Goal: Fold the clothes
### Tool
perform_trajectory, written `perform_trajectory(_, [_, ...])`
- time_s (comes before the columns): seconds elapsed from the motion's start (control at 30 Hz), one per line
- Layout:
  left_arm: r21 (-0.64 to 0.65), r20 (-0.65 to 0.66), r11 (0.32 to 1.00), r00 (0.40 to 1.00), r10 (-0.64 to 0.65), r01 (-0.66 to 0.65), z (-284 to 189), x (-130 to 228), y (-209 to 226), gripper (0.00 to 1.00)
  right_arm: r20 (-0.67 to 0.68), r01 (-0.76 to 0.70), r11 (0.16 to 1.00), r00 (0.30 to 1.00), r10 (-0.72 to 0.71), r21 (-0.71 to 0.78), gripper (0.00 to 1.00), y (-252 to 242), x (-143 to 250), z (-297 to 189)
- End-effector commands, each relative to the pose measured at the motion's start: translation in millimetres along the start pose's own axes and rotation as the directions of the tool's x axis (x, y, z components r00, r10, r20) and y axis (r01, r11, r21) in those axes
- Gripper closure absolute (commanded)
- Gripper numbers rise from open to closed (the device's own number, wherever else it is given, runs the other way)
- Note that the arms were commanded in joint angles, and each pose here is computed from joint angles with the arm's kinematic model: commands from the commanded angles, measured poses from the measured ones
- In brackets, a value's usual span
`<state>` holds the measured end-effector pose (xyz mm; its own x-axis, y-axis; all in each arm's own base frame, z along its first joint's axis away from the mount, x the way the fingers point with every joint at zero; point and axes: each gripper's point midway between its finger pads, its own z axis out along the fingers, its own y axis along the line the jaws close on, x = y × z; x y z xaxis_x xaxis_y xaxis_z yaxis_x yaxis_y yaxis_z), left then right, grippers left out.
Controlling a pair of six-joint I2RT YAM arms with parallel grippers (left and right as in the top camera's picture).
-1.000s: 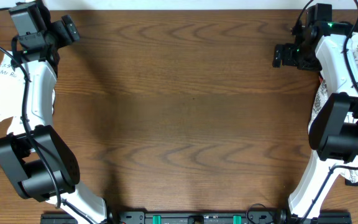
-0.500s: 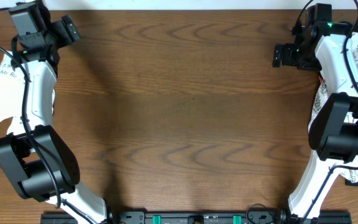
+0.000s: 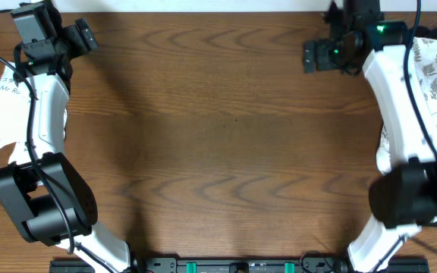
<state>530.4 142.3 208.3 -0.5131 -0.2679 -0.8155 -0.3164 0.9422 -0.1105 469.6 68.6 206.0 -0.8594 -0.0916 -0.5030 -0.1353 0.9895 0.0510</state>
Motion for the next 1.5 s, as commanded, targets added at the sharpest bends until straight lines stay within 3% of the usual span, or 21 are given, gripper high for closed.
perform_trajectory(0.0, [-0.007, -0.01, 1.0, 1.0, -0.014, 0.014, 4, 4, 2, 0.02, 0.155, 0.079, 0.996, 0.985, -0.071, -0.049, 0.01, 47, -16, -70])
perform_trajectory(0.27, [-0.008, -0.01, 1.0, 1.0, -0.014, 0.014, 4, 4, 2, 0.02, 0.447, 0.204, 0.978, 0.879, -0.168, -0.034, 0.01, 86, -5, -216])
perform_trajectory(0.4, [-0.008, -0.01, 1.0, 1.0, -0.014, 0.014, 4, 4, 2, 0.02, 0.54, 0.194, 0.98, 0.829, -0.145, -0.035, 0.01, 71, 32, -270])
perform_trajectory(0.6, [-0.008, -0.01, 1.0, 1.0, -0.014, 0.014, 4, 4, 2, 0.02, 0.612, 0.151, 0.988, 0.783, -0.109, -0.017, 0.01, 40, 112, -299])
perform_trajectory(0.73, [-0.008, -0.01, 1.0, 1.0, -0.014, 0.014, 4, 4, 2, 0.02, 0.656, 0.1, 0.995, 0.752, -0.065, -0.016, 0.01, 24, 163, -294])
perform_trajectory(0.9, [-0.008, -0.01, 1.0, 1.0, -0.014, 0.014, 4, 4, 2, 0.02, 0.688, 0.048, 0.999, 0.724, -0.04, 0.007, 0.01, 10, 194, -268])
perform_trajectory(1.17, [-0.008, -0.01, 1.0, 1.0, -0.014, 0.014, 4, 4, 2, 0.02, 0.736, 0.012, 1.0, 0.677, -0.021, 0.018, 0.01, 2, 192, -196])
perform_trajectory(1.47, [-0.008, -0.01, 1.0, 1.0, -0.014, 0.014, 4, 4, 2, 0.02, 0.864, -0.019, 1.0, 0.503, 0.031, -0.025, 0.01, -2, 183, -148])
